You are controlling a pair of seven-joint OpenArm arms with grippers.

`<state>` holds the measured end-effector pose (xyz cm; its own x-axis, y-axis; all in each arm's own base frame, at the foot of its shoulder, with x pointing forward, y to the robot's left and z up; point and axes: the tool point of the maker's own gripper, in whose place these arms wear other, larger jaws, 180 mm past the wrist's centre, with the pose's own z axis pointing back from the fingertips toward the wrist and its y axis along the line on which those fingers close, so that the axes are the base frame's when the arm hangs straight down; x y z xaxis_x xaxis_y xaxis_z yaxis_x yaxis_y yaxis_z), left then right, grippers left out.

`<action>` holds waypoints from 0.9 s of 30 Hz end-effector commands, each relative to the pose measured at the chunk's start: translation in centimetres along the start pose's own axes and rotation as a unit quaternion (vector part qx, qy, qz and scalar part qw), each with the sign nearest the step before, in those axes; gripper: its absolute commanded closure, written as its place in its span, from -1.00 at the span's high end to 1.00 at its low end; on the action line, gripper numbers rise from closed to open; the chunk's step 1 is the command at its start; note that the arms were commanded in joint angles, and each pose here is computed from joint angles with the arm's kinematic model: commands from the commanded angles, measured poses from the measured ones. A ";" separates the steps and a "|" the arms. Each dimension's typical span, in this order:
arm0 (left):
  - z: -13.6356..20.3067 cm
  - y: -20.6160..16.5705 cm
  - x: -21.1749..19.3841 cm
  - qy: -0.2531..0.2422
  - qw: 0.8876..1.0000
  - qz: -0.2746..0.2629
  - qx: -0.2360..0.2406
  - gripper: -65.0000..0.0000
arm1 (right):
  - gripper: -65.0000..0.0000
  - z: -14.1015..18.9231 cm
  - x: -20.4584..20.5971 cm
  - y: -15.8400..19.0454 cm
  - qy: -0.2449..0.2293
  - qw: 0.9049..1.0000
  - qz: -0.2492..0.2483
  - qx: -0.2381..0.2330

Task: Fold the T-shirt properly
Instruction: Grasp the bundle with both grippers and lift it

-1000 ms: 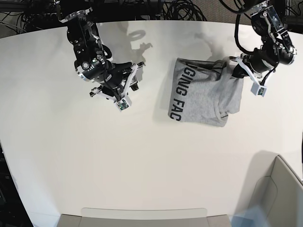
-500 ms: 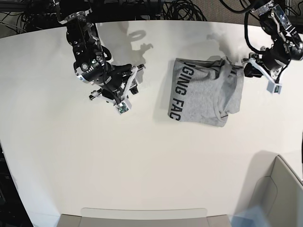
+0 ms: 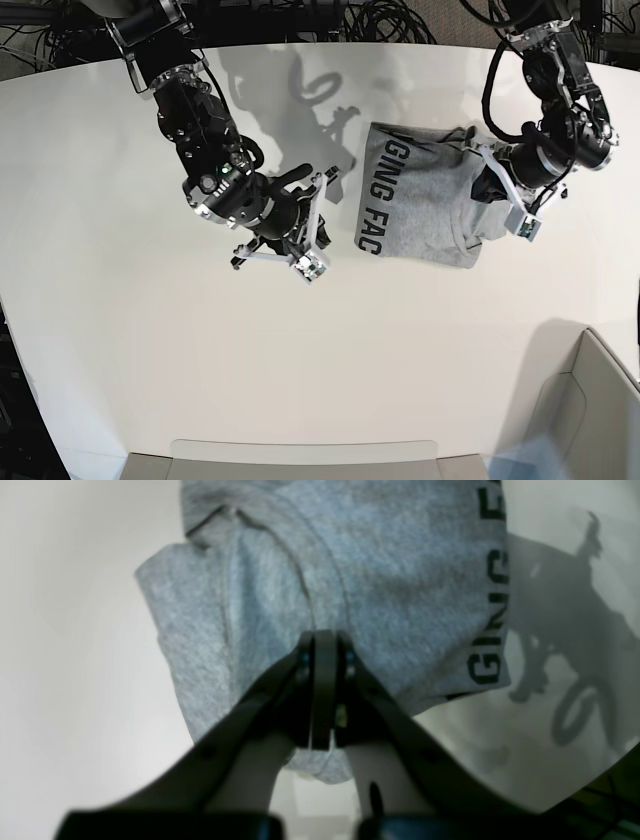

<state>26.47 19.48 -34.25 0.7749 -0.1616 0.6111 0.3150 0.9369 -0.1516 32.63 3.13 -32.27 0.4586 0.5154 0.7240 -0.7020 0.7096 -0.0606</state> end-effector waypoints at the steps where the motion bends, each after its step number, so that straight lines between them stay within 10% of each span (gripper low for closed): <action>1: -0.1 0.2 0.4 -0.006 1.000 0.003 0.000 -1.00 | -1.00 0.0 1.9 -0.3 -0.023 1.000 0.013 -0.005; 9: -2.7 2.2 -5.1 0.087 0.995 0.051 0.014 -1.00 | -1.00 -0.6 1.3 0.6 -0.011 1.000 0.021 0.007; 21: 3.2 2.9 1.6 -0.026 0.995 -0.018 0.097 -1.00 | -1.00 -1.4 3.8 -0.7 -0.021 0.999 0.026 0.000; 27: 0.8 -1.7 -0.7 0.030 0.996 -0.080 0.032 -1.00 | -1.00 -4.4 3.7 -2.5 0.019 1.000 0.012 -0.005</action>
<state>24.12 17.94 -34.99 0.7782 -0.3174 0.5419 0.3969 0.9173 -0.0328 36.99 4.62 -34.90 0.5080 0.5762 0.6403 -0.7091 0.7018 -0.0689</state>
